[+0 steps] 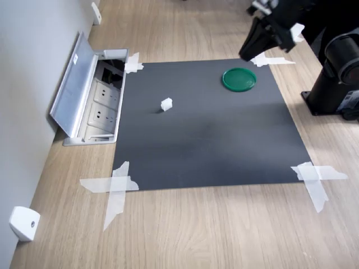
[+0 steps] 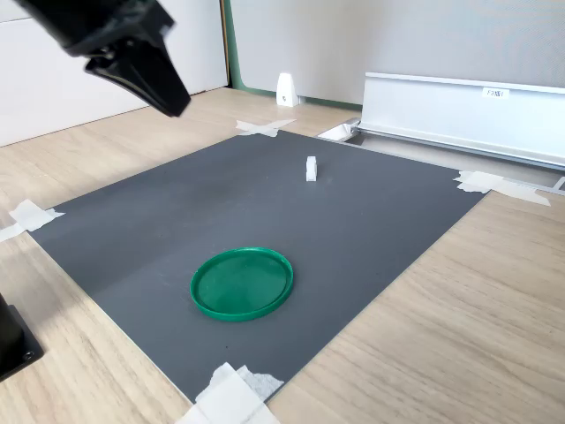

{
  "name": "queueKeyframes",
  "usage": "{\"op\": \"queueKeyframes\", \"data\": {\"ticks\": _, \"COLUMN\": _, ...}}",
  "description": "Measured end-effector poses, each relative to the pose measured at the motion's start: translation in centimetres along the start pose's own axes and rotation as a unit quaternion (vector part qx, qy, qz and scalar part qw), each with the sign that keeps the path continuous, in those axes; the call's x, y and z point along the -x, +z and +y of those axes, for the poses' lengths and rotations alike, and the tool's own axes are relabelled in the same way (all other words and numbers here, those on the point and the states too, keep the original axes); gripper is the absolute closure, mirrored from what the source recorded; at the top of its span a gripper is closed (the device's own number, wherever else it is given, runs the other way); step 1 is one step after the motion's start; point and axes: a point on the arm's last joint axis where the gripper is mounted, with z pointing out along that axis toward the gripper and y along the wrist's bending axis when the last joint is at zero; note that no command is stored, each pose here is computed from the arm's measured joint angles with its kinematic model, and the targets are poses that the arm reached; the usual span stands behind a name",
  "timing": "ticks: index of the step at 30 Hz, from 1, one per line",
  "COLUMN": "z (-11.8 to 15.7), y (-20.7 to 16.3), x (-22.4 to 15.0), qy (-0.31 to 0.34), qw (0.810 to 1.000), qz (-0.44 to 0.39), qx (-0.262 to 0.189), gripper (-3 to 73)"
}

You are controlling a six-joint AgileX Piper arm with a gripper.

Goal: Grasp a white terminal and put it on the green lid.

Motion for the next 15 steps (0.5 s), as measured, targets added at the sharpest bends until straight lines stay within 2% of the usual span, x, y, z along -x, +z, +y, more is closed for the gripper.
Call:
{"op": "queueKeyframes", "data": {"ticks": 4, "z": -0.4, "y": 2.9, "x": 2.5, "qy": -0.036, "qw": 0.997, "qz": 0.07, "qx": 0.005, "gripper": 69.4}}
{"op": "queueKeyframes", "data": {"ticks": 8, "z": -0.7, "y": 5.1, "x": 5.4, "qy": -0.076, "qw": 0.992, "qz": 0.104, "qx": 0.014, "gripper": 62.8}}
{"op": "queueKeyframes", "data": {"ticks": 11, "z": -0.9, "y": 6.6, "x": 7.8, "qy": -0.093, "qw": 0.989, "qz": 0.116, "qx": 0.021, "gripper": 53.5}}
{"op": "queueKeyframes", "data": {"ticks": 15, "z": -1.0, "y": 8.1, "x": 10.3, "qy": -0.089, "qw": 0.989, "qz": 0.117, "qx": 0.032, "gripper": 37.1}}
